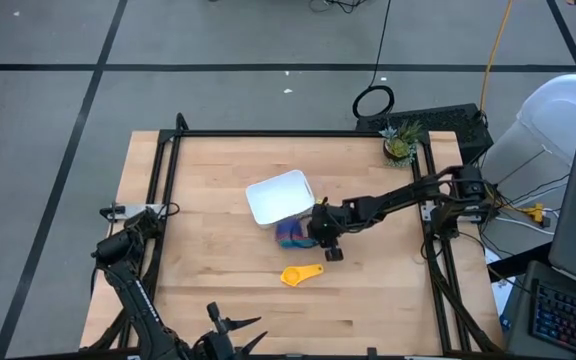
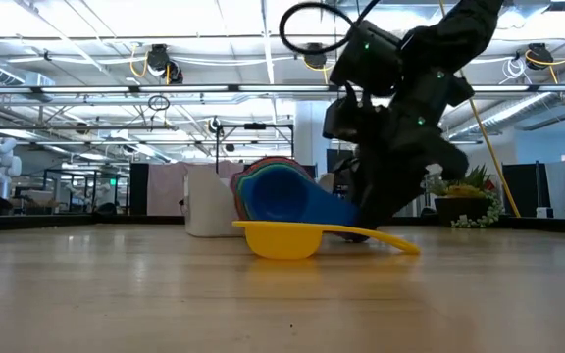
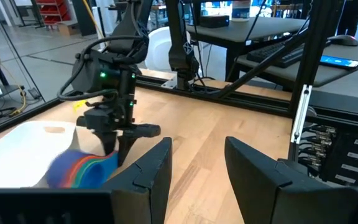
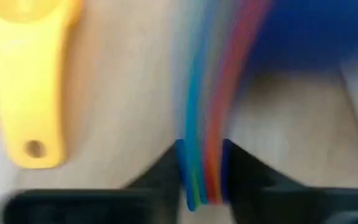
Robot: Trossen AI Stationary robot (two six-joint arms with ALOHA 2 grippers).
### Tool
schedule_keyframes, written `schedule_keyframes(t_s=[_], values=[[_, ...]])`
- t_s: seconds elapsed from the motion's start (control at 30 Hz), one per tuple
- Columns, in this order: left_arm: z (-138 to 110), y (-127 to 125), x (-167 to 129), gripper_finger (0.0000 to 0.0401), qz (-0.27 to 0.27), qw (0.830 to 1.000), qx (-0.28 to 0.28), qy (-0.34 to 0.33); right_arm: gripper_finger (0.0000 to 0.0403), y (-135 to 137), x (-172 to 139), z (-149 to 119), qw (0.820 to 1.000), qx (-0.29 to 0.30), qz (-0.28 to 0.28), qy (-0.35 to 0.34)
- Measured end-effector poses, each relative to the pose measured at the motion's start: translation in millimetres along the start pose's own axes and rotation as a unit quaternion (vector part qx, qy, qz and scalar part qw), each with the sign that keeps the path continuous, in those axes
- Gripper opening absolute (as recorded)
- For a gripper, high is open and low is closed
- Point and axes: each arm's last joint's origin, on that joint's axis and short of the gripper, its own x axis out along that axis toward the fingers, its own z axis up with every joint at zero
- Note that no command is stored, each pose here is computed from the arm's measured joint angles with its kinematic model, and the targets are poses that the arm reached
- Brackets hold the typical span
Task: Nest measuring cups in basket
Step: Adjust the stacked measuring cups on the table
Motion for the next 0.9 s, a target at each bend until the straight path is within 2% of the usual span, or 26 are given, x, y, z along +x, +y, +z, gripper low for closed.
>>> schedule_keyframes(t_s=[0.03,0.07,0.17,0.33,0.47,0.6,0.77,0.83,0.9], values=[[0,0,0,0.0152,0.0,1.0,0.0,0.0,0.0062,1,-1,0,1.0,-0.004,0.004,0.0],[0,0,0,0.0152,0.0,1.0,-0.001,0.0,0.0044,3,-2,0,1.0,-0.009,0.012,0.002],[0,0,0,0.0152,0.0,1.0,-0.001,0.0,0.0046,8,-1,0,1.0,-0.007,0.02,0.008],[0,0,0,0.0152,0.0,1.0,-0.005,0.0,0.0046,15,-5,-1,0.997,0.017,0.069,0.017],[0,0,0,0.0152,0.0,1.0,-0.004,0.0,0.0046,19,-13,2,0.99,0.056,0.132,0.005],[0,0,0,0.0152,0.0,1.0,-0.003,0.0,0.0046,20,-26,7,0.971,0.103,0.215,-0.011],[0,0,0,0.0152,0.0,1.0,-0.002,0.0,0.0046,13,-35,10,0.929,0.194,0.315,-0.002],[0,0,0,0.0152,0.0,1.0,-0.003,0.0,0.0046,10,-36,10,0.915,0.216,0.34,0.004],[0,-1,0,0.0152,-0.001,1.0,-0.006,0.0,0.0046,7,-36,8,0.913,0.227,0.34,0.004]])
